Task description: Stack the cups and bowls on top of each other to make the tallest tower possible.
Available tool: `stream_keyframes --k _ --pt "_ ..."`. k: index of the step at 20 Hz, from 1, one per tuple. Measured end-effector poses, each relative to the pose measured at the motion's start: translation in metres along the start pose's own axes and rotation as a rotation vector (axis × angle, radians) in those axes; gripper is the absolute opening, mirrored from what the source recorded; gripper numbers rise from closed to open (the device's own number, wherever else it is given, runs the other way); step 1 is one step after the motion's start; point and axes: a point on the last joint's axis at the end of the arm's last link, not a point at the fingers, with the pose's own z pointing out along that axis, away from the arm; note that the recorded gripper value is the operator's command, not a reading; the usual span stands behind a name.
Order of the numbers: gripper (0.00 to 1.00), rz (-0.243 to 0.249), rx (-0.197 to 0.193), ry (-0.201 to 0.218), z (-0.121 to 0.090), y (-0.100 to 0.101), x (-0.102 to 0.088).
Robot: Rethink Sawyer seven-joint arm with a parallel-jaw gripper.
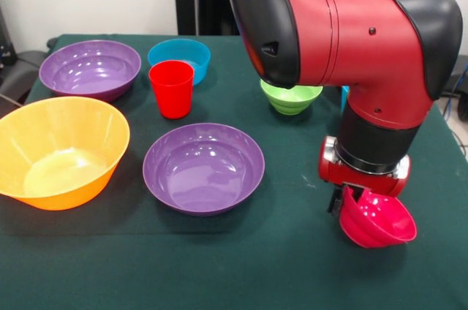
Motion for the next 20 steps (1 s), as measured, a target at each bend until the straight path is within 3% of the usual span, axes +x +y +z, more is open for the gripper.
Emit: stream_keyframes --k 20 --pt "0.0 0.006 -0.008 -0.007 0.0005 0.0008 -0.0049"
